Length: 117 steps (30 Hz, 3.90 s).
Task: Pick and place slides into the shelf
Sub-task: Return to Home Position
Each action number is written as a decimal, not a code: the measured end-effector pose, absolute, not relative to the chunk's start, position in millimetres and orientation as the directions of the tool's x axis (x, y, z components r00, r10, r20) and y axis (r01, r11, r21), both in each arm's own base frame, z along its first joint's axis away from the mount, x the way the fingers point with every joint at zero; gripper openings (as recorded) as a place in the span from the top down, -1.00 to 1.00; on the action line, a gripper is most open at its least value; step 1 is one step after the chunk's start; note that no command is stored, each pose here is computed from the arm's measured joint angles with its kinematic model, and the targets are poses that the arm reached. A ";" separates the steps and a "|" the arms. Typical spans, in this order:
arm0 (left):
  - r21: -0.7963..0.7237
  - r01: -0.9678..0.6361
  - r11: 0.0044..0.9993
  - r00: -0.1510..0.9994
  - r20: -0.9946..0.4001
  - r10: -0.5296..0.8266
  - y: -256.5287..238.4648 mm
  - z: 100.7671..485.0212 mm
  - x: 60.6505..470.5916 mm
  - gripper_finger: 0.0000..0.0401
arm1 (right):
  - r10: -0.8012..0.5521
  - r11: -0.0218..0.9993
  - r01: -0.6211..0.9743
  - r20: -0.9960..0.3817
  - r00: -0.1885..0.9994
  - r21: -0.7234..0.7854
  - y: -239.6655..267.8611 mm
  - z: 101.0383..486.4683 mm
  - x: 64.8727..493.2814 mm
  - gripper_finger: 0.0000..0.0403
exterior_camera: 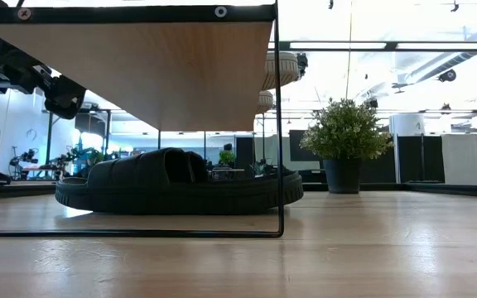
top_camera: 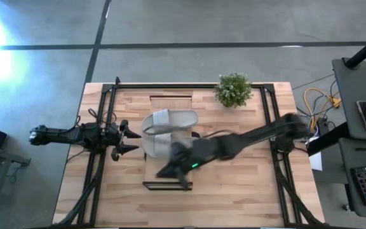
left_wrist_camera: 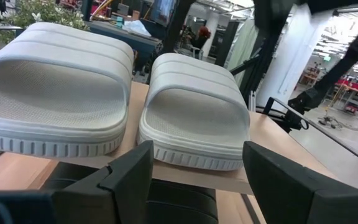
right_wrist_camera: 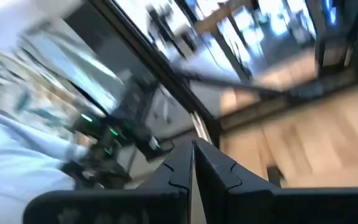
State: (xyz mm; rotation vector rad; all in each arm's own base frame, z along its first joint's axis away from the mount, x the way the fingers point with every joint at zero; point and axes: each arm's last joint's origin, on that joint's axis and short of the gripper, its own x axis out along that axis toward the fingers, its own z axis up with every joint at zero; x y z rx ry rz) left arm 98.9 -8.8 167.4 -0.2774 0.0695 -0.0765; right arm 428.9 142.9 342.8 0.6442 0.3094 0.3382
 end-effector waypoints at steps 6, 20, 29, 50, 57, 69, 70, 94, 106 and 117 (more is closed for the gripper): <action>-0.276 0.066 0.959 0.995 -0.057 -0.085 -8.8 167.5 98.9 -0.16 | 0.335 0.781 -0.233 -0.073 0.939 0.579 102.9 364.6 351.8 0.95; -0.276 0.066 0.959 0.995 -0.058 -0.085 -8.8 167.5 98.9 -0.16 | 0.292 0.730 -0.289 0.099 0.951 0.620 57.7 295.1 219.6 0.95; -0.276 0.066 0.959 0.995 -0.058 -0.085 -8.7 167.5 98.9 -0.16 | 0.259 0.751 -0.261 0.092 0.961 0.607 41.6 249.9 169.1 0.95; -0.276 0.066 0.959 0.995 -0.058 -0.085 -8.8 167.4 99.0 -0.16 | 0.087 0.849 -0.154 0.154 0.984 0.506 15.2 181.3 95.5 0.95; -0.276 0.067 0.959 0.995 -0.057 -0.086 -8.8 167.5 98.9 -0.16 | 0.054 0.865 -0.049 0.005 0.999 0.499 14.6 167.4 97.7 0.95; -0.276 0.066 0.959 0.995 -0.058 -0.085 -8.7 167.4 98.9 -0.16 | 0.055 0.871 -0.018 -0.061 0.997 0.491 15.4 161.9 101.7 0.95; -0.276 0.066 0.959 0.995 -0.057 -0.085 -8.7 167.6 98.9 -0.16 | 0.054 0.871 -0.017 -0.063 0.997 0.490 15.4 161.7 101.9 0.95; -0.276 0.066 0.959 0.995 -0.057 -0.085 -8.7 167.5 98.9 -0.16 | 0.055 0.871 -0.017 -0.063 0.996 0.490 15.4 161.7 101.9 0.95; -0.276 0.066 0.959 0.995 -0.057 -0.085 -8.7 167.5 98.9 -0.16 | 0.055 0.871 -0.017 -0.063 0.996 0.490 15.4 161.7 101.9 0.95; -0.276 0.066 0.959 0.995 -0.058 -0.085 -8.7 167.5 99.0 -0.16 | 0.055 0.871 -0.017 -0.063 0.997 0.491 15.4 161.7 101.9 0.95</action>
